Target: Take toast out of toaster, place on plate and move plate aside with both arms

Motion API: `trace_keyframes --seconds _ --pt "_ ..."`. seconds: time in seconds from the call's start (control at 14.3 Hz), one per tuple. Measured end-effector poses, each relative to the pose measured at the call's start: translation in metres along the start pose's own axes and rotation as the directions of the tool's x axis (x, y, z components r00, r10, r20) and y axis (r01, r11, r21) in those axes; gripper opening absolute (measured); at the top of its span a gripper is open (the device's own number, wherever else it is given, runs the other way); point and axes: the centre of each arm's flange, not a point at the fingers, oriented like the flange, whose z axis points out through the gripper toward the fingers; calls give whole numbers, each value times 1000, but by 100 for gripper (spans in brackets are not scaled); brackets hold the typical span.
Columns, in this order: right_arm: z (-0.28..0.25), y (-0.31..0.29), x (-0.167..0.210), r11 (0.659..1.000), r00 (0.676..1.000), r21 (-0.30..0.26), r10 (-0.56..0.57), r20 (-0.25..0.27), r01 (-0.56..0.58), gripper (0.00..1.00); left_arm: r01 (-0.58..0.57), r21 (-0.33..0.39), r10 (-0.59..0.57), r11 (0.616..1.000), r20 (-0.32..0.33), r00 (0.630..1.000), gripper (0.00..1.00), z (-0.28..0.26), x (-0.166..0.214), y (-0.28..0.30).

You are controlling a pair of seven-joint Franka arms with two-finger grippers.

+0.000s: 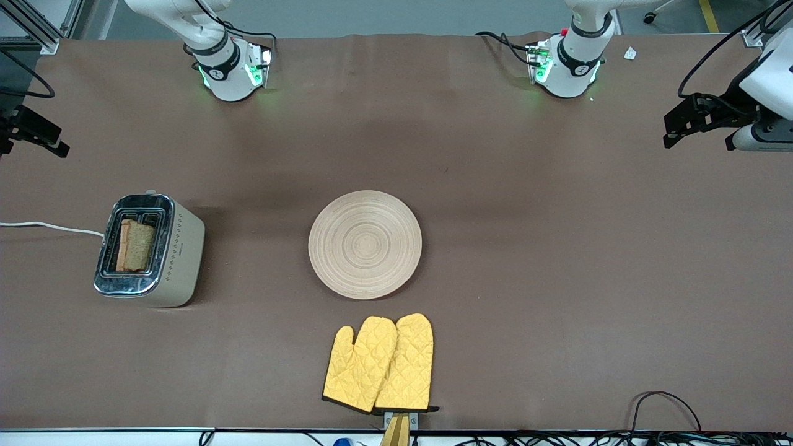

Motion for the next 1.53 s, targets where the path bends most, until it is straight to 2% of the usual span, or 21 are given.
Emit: trace_keyframes --seconds 0.49,0.7,0.84,1.05,1.19,1.33,1.47,1.53 --pt "-1 0 1 1000 1000 0 0 -7 0 100 -1 0 1 1000 2 1000 100 1 1 0" --pt "0 2 8 1000 999 -1 5 -44 -5 100 -1 -1 1 1000 3 1000 100 2 1 0" --pt "24 8 20 1000 1000 -7 18 -8 -18 100 -1 -1 1 1000 7 1000 100 4 3 0" --pt "102 17 52 999 993 -28 30 115 -27 100 -1 -3 1 1000 13 1000 100 7 5 -1" --pt "161 25 76 999 985 -38 9 173 -3 100 -1 -3 1 1000 14 1000 100 8 6 -1" --pt "211 28 94 999 979 -45 -7 205 16 100 0 -3 1 1000 14 1000 100 8 6 -1" --pt "249 27 106 998 978 -53 -15 210 26 100 0 -3 1 1000 13 1000 100 8 6 -1" --pt "262 27 110 998 978 -55 -17 208 29 97 0 -3 1 1000 13 1000 100 8 6 -1"
